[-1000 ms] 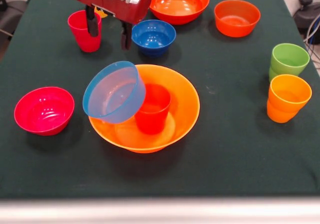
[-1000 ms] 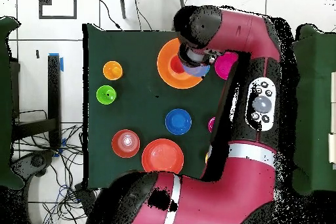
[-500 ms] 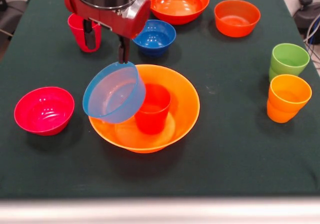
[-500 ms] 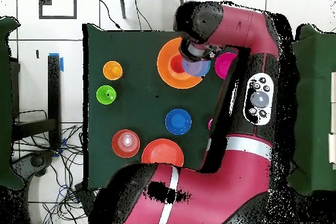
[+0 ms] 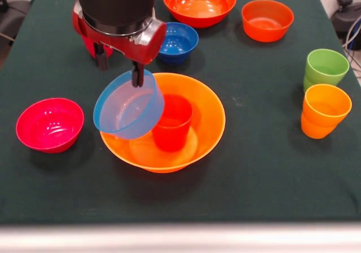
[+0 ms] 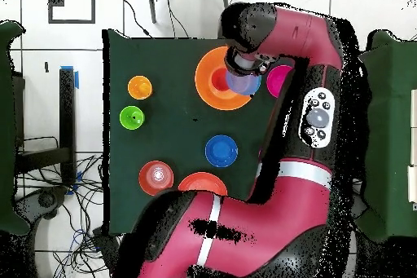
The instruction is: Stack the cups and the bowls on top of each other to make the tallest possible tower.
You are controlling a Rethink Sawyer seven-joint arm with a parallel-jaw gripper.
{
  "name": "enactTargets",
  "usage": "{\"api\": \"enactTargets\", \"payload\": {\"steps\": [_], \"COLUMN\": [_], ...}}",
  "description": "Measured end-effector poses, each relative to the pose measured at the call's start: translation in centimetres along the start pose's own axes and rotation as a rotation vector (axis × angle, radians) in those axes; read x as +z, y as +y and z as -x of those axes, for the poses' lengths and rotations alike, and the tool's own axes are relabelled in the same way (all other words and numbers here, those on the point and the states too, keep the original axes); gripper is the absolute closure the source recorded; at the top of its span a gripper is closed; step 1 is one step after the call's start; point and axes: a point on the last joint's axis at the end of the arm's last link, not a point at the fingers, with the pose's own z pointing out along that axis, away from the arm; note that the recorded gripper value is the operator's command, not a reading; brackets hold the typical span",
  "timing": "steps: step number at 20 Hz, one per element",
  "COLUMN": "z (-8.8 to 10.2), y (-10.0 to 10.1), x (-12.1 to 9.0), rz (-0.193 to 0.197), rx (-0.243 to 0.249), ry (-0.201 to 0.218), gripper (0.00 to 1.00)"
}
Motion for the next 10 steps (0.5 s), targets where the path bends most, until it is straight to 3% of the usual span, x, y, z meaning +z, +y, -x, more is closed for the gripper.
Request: {"api": "enactTargets", "payload": {"steps": [10], "z": [-1.1], "y": [2.4], "x": [0.9], "rz": [-0.001], "rx": [-0.018], "ry": [0.016], "gripper": [0.0]}}
